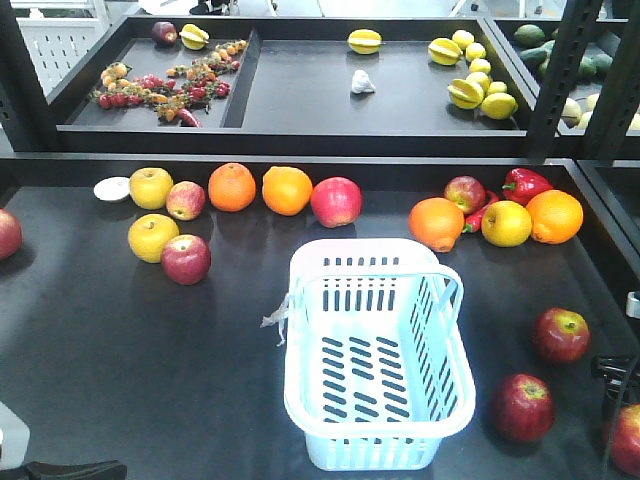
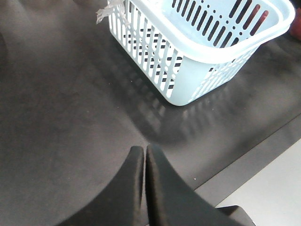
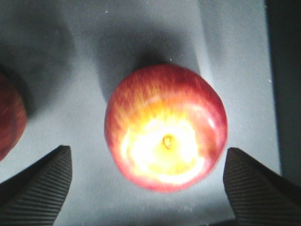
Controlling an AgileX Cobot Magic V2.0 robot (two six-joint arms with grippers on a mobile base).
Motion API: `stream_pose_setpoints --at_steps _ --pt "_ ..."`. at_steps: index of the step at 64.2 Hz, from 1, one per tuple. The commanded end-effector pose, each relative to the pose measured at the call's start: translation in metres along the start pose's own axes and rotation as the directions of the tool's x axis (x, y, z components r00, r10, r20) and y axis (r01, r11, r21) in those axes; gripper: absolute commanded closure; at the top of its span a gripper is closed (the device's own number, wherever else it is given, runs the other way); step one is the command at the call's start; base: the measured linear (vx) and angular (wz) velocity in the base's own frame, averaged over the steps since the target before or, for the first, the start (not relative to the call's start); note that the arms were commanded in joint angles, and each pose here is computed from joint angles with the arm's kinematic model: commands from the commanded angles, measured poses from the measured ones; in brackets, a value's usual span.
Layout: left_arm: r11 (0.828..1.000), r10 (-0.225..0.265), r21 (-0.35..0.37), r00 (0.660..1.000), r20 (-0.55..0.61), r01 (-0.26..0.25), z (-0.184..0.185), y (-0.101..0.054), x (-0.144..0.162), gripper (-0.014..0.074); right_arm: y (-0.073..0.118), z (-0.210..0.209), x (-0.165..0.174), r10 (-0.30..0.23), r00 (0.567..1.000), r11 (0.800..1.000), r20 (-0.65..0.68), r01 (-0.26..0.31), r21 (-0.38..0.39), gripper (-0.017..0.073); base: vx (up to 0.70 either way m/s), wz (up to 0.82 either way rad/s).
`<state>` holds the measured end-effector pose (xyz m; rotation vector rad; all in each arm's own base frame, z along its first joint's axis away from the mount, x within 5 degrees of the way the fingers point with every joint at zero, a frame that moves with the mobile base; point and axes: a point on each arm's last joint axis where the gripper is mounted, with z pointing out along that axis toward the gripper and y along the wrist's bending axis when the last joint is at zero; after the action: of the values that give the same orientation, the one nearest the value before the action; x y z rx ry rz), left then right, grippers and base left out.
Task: Pick three apples into basket with both arms
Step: 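Move the right gripper down over a red apple and grasp it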
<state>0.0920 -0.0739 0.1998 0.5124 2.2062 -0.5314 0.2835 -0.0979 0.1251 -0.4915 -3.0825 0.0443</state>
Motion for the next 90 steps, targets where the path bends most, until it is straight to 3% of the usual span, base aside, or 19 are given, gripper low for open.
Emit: stream_pose_setpoints --at_steps 1,22,52,62,80,90 --pt "1.0 -0.02 0.006 0.996 0.086 0.019 -0.003 -0.002 -0.014 0.0601 -0.003 -0.013 -0.008 0.004 0.997 1.0 0.071 -0.005 0.007 -0.0052 0.0 0.0" --pt "1.0 -0.02 0.006 0.996 0.086 0.019 -0.003 -0.002 -0.014 0.0601 -0.007 0.005 -0.01 -0.001 1.0 0.998 0.027 0.0 0.058 -0.0041 0.0 0.0" --pt "1.0 -0.02 0.006 0.996 0.086 0.019 -0.003 -0.002 -0.014 0.0601 -0.006 0.03 -0.011 0.003 1.0 0.999 -0.029 -0.001 0.05 -0.0003 0.0 0.0" --pt "1.0 -0.02 0.006 0.996 0.086 0.019 -0.003 -0.002 -0.014 0.0601 -0.005 0.032 -0.01 0.006 0.999 0.999 -0.038 -0.004 0.05 0.0111 0.0 0.0" --pt "1.0 -0.02 0.006 0.996 0.086 0.019 -0.003 -0.002 -0.014 0.0601 -0.006 0.032 -0.009 -0.006 0.999 0.999 -0.051 0.009 0.051 0.0442 0.0 0.0" --pt "1.0 -0.02 0.006 0.996 0.086 0.019 -0.003 -0.002 -0.014 0.0601 -0.006 0.026 -0.008 -0.016 0.999 0.998 -0.05 0.018 0.052 0.0573 0.0 0.0"
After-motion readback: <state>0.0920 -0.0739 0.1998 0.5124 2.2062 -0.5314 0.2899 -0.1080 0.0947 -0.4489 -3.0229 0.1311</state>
